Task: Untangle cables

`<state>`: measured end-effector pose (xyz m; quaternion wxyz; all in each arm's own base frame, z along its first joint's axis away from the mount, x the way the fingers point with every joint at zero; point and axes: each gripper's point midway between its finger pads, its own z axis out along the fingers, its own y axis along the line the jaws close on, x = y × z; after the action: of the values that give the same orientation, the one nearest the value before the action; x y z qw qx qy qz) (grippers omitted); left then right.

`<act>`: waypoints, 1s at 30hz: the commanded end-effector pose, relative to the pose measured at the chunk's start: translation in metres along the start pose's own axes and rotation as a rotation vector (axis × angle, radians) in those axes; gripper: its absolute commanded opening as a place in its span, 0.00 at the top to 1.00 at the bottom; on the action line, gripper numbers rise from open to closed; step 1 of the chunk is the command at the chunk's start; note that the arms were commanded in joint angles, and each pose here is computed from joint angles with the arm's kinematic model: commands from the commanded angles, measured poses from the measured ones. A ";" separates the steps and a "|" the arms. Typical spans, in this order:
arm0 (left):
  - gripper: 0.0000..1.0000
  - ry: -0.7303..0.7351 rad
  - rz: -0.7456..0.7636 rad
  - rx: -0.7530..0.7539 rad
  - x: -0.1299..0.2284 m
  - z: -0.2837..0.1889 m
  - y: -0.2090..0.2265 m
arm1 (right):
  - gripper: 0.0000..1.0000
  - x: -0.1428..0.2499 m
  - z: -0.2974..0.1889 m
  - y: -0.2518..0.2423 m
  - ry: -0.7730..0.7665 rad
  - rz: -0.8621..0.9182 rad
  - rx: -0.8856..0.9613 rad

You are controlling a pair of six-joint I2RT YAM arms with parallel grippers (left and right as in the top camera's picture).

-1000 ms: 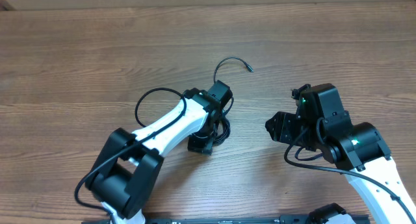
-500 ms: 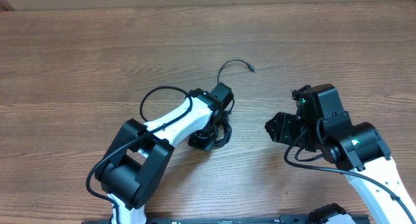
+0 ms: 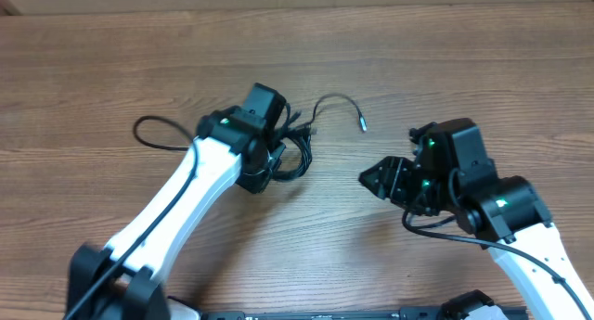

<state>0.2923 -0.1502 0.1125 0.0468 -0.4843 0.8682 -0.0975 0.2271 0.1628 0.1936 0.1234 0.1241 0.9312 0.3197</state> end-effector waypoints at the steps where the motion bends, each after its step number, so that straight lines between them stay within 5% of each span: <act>1: 0.96 0.007 0.050 0.112 0.003 -0.032 -0.012 | 0.45 0.025 0.018 0.022 0.097 -0.019 -0.121; 9: 0.96 0.055 0.058 0.147 0.013 -0.041 -0.014 | 0.42 0.041 0.067 0.057 0.129 -0.052 -0.197; 15: 0.96 0.108 0.061 0.157 0.022 -0.042 -0.016 | 0.42 0.038 0.104 0.042 0.068 0.065 -0.050; 30: 0.96 0.190 0.074 0.163 0.036 -0.044 -0.016 | 0.42 0.024 0.115 0.053 0.019 0.174 -0.088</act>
<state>0.2816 -0.1727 0.1453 0.0180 -0.4562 0.8715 -0.1792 0.2448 0.2795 0.1392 0.0877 0.1645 0.9055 0.3812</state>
